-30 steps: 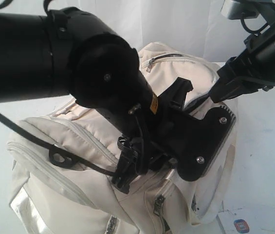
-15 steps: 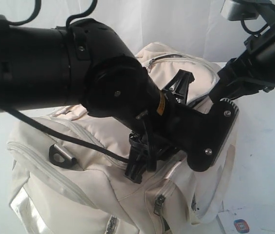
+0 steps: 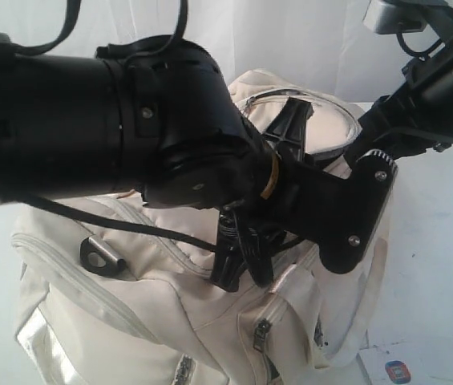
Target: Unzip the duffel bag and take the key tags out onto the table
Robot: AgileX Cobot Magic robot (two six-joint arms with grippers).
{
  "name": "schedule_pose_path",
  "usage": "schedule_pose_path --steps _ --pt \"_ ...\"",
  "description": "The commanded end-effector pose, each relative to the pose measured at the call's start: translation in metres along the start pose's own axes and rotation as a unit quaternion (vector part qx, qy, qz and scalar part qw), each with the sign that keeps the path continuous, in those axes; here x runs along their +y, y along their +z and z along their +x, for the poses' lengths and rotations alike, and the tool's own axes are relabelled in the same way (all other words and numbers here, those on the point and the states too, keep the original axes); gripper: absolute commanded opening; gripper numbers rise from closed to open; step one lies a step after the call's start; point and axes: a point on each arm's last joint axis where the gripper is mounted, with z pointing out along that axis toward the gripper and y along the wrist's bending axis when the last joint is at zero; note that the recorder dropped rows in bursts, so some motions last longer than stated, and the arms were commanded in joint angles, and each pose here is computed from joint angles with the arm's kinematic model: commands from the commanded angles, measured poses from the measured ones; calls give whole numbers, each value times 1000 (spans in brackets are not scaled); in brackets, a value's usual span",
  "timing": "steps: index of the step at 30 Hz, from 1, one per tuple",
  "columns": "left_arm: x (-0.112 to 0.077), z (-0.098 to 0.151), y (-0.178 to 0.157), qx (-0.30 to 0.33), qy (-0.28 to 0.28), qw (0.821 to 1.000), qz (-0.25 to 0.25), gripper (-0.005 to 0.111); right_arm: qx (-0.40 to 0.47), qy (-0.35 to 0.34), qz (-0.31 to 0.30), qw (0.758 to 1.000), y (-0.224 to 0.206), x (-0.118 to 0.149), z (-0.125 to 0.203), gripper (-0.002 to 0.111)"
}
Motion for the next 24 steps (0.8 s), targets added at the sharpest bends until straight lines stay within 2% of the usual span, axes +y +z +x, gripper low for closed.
schedule_pose_path --steps 1,4,8,12,16,24 --pt "0 2 -3 19 -36 999 -2 55 -5 1 3 1000 -3 -1 -1 34" --pt "-1 -3 -3 -5 -57 998 5 55 -5 1 3 1000 -3 -1 -1 34" --pt "-9 -3 -4 10 -70 997 43 55 -5 1 3 1000 -3 -1 -1 34" --pt "-19 -23 -12 -3 -33 999 44 55 -5 1 3 1000 -3 -1 -1 34" --pt "-24 -19 -5 40 -21 997 59 55 -4 1 3 1000 -3 -1 -1 34" --pt "-26 -22 10 45 -13 997 56 55 -4 1 3 1000 -3 -1 -1 34"
